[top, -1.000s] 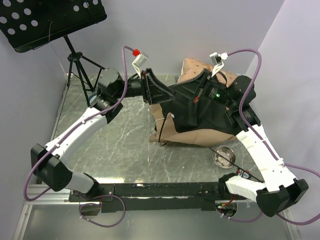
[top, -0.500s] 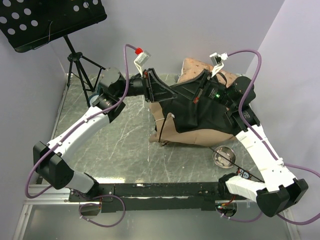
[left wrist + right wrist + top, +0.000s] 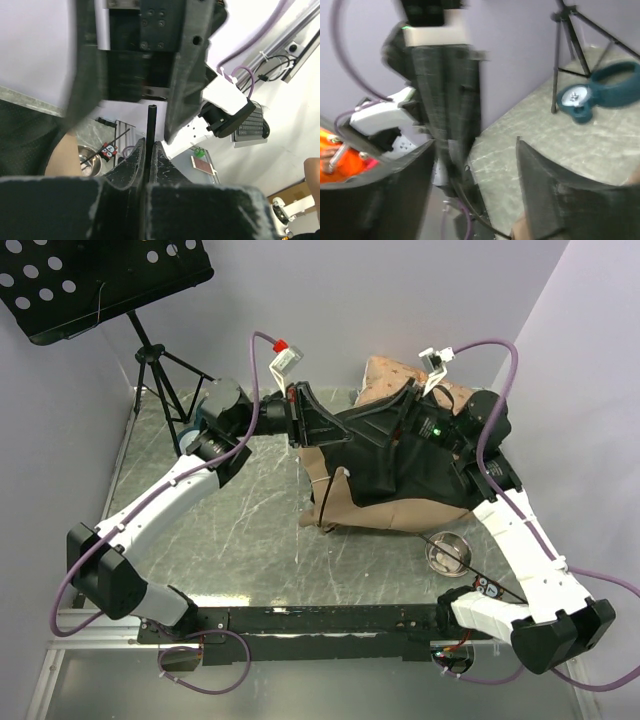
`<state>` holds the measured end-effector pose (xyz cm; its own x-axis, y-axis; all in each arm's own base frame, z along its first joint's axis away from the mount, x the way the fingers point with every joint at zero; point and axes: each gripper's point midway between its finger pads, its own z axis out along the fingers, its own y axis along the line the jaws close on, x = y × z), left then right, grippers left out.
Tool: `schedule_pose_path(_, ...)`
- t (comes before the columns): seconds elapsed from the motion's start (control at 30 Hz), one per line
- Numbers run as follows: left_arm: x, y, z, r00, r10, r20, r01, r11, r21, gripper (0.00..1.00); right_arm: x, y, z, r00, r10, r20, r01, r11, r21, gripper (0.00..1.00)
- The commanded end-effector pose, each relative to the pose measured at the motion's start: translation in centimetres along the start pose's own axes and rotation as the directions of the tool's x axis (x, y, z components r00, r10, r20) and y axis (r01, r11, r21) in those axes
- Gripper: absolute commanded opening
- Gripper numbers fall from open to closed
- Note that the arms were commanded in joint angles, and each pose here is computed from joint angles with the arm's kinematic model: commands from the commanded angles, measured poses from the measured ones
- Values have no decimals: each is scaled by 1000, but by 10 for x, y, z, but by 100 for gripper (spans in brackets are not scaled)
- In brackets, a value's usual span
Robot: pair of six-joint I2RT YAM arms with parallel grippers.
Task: Set up the pet tent
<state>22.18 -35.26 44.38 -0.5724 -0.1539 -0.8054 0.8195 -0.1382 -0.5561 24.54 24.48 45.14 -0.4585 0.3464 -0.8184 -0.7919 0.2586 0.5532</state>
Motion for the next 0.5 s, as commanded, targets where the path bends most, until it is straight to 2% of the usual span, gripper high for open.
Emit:
schedule_pose_path(0.0, -2, -4, -8, 1000, -5, 3, 5, 1000, -11, 1, -3, -11, -24, 999, -50, -19, 51, 996, 70, 84)
schedule_pose_path(0.2, -3, -10, -8, 1000, -3, -8, 3, 1000, 13, 1, 40, -53, -53, 993, 36, -112, -15, 983, 186, 89)
schedule_pose_path(0.33, -4, -11, -8, 1000, -2, -11, 2, 1000, 19, 1, 72, -82, -53, 973, -2, -230, 37, 988, 150, 89)
schedule_pose_path(0.47, -3, -13, -9, 1000, 13, -20, -13, 1000, 14, 1, 103, -114, -56, 921, -79, -382, 124, 988, 93, 90)
